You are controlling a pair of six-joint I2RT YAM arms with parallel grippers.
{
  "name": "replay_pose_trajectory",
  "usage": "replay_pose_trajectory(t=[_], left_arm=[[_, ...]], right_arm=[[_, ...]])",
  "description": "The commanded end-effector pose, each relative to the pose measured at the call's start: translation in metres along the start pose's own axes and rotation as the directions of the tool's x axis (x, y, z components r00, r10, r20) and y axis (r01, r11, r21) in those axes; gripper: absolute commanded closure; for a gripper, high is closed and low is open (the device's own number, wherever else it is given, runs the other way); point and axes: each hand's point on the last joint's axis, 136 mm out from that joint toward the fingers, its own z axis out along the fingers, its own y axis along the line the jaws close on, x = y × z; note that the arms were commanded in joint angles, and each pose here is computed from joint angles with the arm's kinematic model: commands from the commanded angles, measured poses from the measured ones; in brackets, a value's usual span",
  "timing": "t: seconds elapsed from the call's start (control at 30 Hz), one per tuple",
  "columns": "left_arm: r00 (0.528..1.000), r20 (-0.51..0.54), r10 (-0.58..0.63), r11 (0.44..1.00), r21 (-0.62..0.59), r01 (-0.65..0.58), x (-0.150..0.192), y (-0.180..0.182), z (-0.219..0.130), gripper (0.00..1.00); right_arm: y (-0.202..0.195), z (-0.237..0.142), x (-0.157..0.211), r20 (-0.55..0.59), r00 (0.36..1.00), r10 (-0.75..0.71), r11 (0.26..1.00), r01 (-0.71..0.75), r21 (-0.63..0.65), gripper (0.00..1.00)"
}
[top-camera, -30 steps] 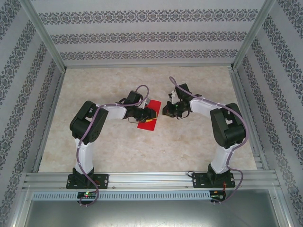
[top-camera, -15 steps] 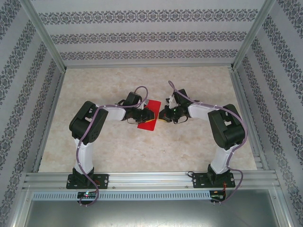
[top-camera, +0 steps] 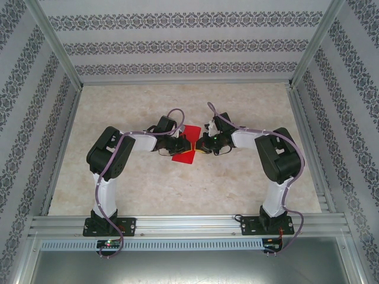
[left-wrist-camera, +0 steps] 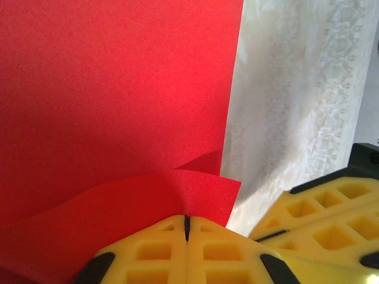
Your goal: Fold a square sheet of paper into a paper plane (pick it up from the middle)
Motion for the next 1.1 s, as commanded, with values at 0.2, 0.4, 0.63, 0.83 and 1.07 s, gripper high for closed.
replay_pose_trajectory(t=[0.2,0.4,0.63,0.83,1.07], left_arm=[[1.000,-0.014,-0.021,0.999,-0.031,0.020,0.008,0.012,-0.003,0.95],[1.000,-0.010,-0.013,1.000,-0.021,0.012,0.006,0.007,-0.006,0.95],[1.000,0.004,-0.005,1.000,0.009,0.005,0.001,-0.005,-0.014,0.95],[1.000,0.021,0.005,0.999,0.031,-0.006,-0.005,-0.018,-0.022,0.95],[0.999,0.031,0.014,1.000,0.013,-0.015,-0.016,-0.015,-0.026,0.95]], right_arm=[[0.004,0.015,-0.013,-0.002,1.000,-0.025,1.000,0.025,0.012,1.00],[-0.013,0.021,-0.015,-0.015,0.999,-0.036,0.995,0.037,0.090,1.00],[-0.032,0.023,-0.013,-0.030,0.998,-0.046,0.983,0.051,0.175,1.00],[-0.045,0.026,-0.009,-0.053,0.997,-0.058,0.969,0.069,0.236,1.00],[-0.052,0.027,-0.005,-0.074,0.995,-0.069,0.958,0.087,0.274,1.00]])
